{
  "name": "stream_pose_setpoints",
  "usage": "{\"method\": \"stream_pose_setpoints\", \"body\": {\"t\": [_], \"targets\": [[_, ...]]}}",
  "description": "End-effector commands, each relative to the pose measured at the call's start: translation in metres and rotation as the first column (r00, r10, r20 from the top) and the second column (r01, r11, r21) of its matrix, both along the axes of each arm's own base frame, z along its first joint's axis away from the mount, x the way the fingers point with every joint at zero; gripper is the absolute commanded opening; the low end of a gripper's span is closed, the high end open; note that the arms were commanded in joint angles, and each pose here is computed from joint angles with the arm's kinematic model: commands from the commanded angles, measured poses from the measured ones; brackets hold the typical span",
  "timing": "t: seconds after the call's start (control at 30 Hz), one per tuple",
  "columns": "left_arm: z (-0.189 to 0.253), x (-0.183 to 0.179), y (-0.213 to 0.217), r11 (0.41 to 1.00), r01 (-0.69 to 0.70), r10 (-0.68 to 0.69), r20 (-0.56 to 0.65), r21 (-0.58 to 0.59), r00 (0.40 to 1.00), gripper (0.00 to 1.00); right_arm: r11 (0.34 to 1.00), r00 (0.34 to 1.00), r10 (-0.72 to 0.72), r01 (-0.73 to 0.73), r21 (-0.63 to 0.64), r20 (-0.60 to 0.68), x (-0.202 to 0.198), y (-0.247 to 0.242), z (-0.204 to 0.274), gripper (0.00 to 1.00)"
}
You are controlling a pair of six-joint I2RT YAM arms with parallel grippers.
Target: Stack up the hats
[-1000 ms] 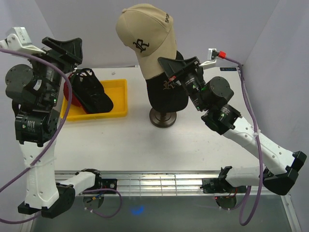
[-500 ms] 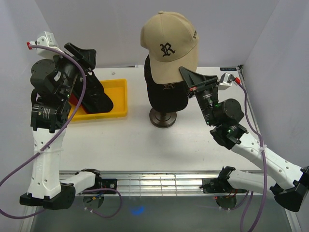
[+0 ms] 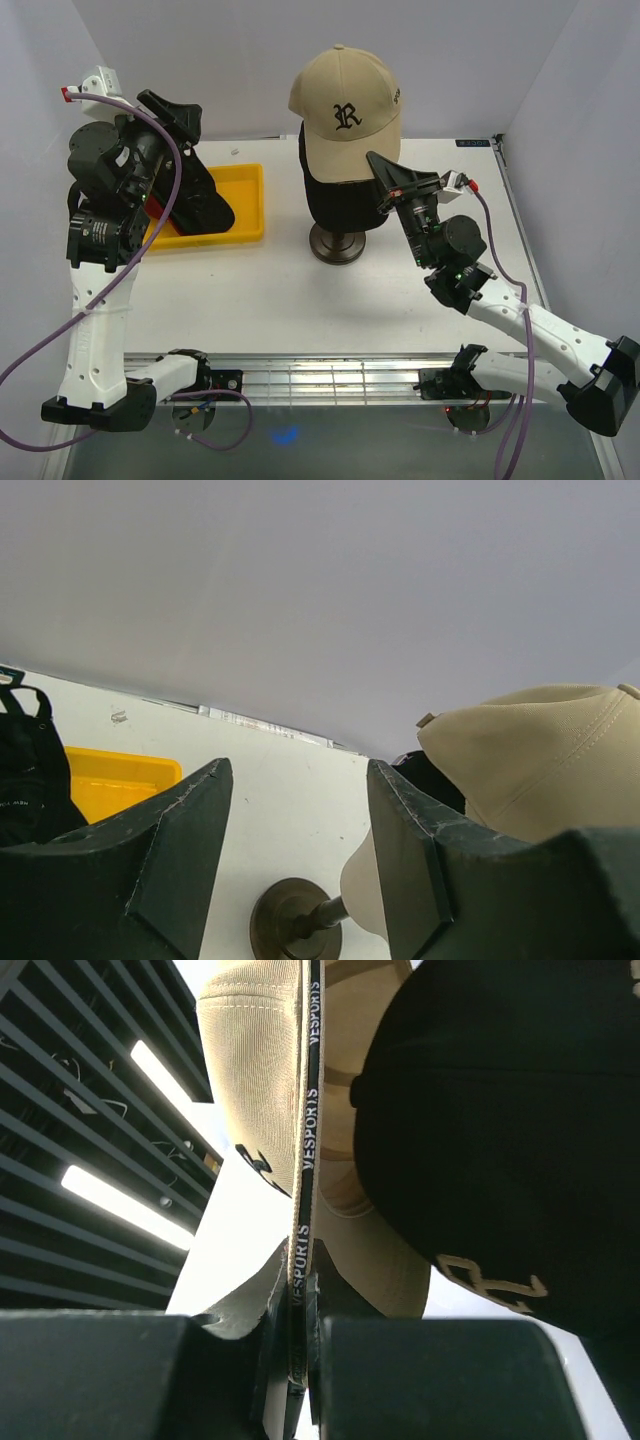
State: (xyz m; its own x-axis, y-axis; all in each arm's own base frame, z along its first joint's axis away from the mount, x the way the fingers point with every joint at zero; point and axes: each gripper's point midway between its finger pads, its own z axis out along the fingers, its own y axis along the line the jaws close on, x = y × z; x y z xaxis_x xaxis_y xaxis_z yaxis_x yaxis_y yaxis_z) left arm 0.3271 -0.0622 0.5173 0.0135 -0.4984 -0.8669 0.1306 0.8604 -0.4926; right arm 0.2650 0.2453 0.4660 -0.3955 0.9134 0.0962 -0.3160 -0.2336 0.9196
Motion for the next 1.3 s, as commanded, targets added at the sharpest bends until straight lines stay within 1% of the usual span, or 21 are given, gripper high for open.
{"method": "stream_pose_setpoints", "body": {"t": [0.0,0.33,0.83,1.07,1.27], "targets": [[0.005,-0.002,-0.002,1.000,0.013,-0.013,0.023,0.009,1.000,0.66,0.987,0.998,-0.022,0.013,0.160,0.056,-0.012,-0.025,0.032,0.08],[-0.003,0.001,-0.001,1.000,0.009,-0.009,0.004,0.008,1.000,0.66,0.986,1.000,0.011,-0.013,0.167,0.015,-0.012,-0.023,0.011,0.08],[-0.013,0.002,0.000,1.000,0.000,0.001,-0.015,0.011,1.000,0.65,0.994,0.996,0.055,-0.048,0.097,-0.067,-0.006,-0.011,-0.023,0.08],[-0.016,0.001,0.002,1.000,-0.008,0.009,-0.019,0.018,1.000,0.65,0.998,0.993,0.048,-0.044,0.045,-0.106,-0.004,-0.009,-0.037,0.08],[-0.020,0.002,0.002,1.000,-0.010,0.010,-0.029,0.018,1.000,0.66,0.999,0.989,0.044,-0.041,0.026,-0.143,-0.002,-0.010,-0.055,0.08]]}}
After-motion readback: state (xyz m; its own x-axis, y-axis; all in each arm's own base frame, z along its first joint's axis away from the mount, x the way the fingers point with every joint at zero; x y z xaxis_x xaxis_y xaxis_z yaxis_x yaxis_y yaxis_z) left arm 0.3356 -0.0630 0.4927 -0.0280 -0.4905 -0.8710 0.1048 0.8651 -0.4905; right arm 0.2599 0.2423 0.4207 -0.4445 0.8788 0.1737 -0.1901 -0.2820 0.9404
